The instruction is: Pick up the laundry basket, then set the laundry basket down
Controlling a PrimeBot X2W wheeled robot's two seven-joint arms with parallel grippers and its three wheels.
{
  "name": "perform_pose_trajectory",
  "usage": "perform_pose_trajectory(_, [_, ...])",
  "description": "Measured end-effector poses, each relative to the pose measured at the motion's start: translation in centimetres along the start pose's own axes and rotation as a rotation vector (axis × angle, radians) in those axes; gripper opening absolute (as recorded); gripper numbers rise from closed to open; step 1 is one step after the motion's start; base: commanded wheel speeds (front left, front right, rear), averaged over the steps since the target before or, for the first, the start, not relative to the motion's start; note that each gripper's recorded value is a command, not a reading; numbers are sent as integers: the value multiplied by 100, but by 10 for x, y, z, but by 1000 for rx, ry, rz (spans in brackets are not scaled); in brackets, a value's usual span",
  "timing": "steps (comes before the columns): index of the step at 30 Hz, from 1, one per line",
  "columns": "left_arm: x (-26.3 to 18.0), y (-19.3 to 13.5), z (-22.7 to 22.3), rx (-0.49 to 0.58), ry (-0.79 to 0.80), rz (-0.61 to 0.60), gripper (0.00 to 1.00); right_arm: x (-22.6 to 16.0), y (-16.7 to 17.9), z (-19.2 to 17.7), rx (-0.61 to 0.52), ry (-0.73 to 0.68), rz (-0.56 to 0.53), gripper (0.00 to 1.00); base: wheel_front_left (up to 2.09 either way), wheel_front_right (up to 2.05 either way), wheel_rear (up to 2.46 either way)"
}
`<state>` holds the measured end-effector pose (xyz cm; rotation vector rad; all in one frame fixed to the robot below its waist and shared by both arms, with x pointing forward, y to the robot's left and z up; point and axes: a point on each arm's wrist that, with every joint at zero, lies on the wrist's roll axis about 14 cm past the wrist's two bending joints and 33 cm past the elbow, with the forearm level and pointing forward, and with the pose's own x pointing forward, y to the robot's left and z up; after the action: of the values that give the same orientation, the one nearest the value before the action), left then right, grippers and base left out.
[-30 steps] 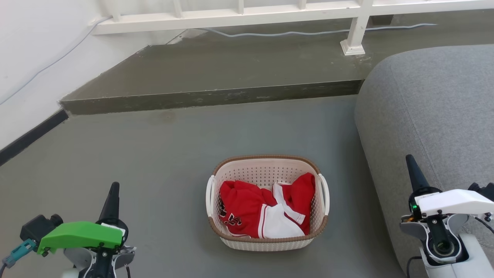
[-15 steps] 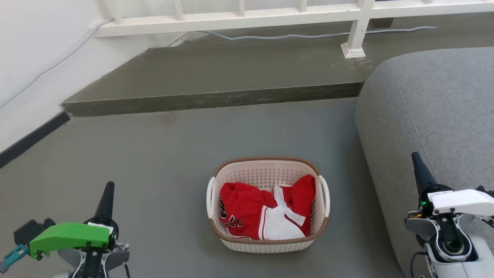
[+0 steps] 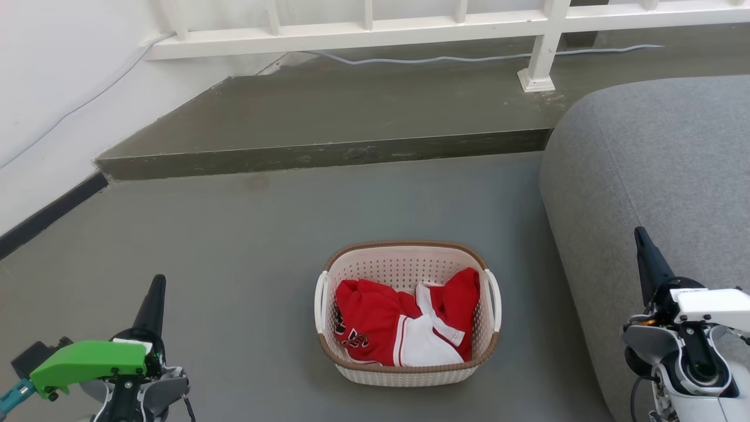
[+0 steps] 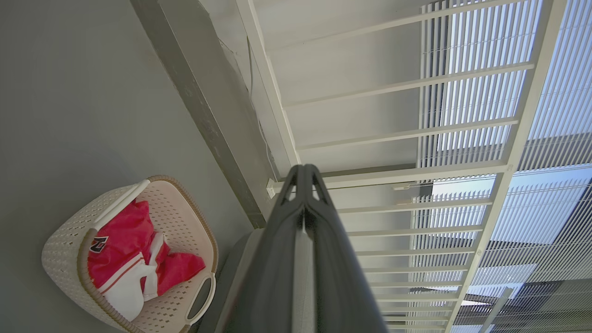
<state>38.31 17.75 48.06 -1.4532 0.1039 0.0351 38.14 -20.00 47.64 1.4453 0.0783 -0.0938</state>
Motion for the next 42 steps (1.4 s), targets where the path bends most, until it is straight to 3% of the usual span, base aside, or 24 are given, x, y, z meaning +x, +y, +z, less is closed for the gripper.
perform_pose_trajectory(11, [-2, -4, 7, -124, -9, -20, 0, -1, 7, 7, 132, -13, 29, 0, 0, 0, 0])
perform_pose_trajectory(42, [-1, -5, 8, -124, -10, -24, 0, -1, 7, 7, 135, -15, 32, 0, 0, 0, 0])
